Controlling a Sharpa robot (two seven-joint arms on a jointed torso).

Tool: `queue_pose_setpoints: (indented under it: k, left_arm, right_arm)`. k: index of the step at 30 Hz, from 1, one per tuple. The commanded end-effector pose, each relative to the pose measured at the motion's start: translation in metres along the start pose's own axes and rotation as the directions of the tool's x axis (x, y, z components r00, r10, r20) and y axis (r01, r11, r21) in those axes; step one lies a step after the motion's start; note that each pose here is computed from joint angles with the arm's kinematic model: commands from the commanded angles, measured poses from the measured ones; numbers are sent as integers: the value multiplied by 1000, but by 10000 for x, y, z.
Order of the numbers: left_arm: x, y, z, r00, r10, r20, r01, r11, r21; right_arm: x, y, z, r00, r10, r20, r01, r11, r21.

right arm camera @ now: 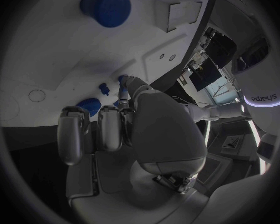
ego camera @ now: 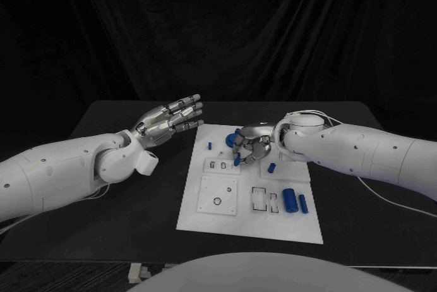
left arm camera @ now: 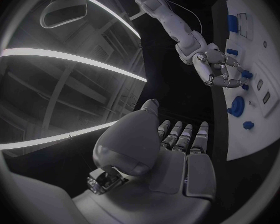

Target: Assemble the parts on the task board

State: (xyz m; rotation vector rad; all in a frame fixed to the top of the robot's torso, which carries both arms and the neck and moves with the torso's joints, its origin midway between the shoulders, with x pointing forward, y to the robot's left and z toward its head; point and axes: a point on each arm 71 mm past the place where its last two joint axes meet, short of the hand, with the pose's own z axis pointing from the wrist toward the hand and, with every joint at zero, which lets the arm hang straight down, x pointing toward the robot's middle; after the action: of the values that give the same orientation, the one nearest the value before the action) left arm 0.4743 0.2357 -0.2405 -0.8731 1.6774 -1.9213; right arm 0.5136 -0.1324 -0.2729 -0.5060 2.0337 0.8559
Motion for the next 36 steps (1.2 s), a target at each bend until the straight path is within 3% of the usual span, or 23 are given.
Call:
queue_pose_setpoints:
  k: [1,36]
  left_arm:
    - [21,-6,7,1000,-13,-11,13,1000,14]
    - [25,2,11,1000,-15,-14,16,1000,15]
  right_arm:
    - [34,-5,6,1000,1,-22,-1,1000,9]
    - [44,21,9,1000,2,-25,-2,1000,-8]
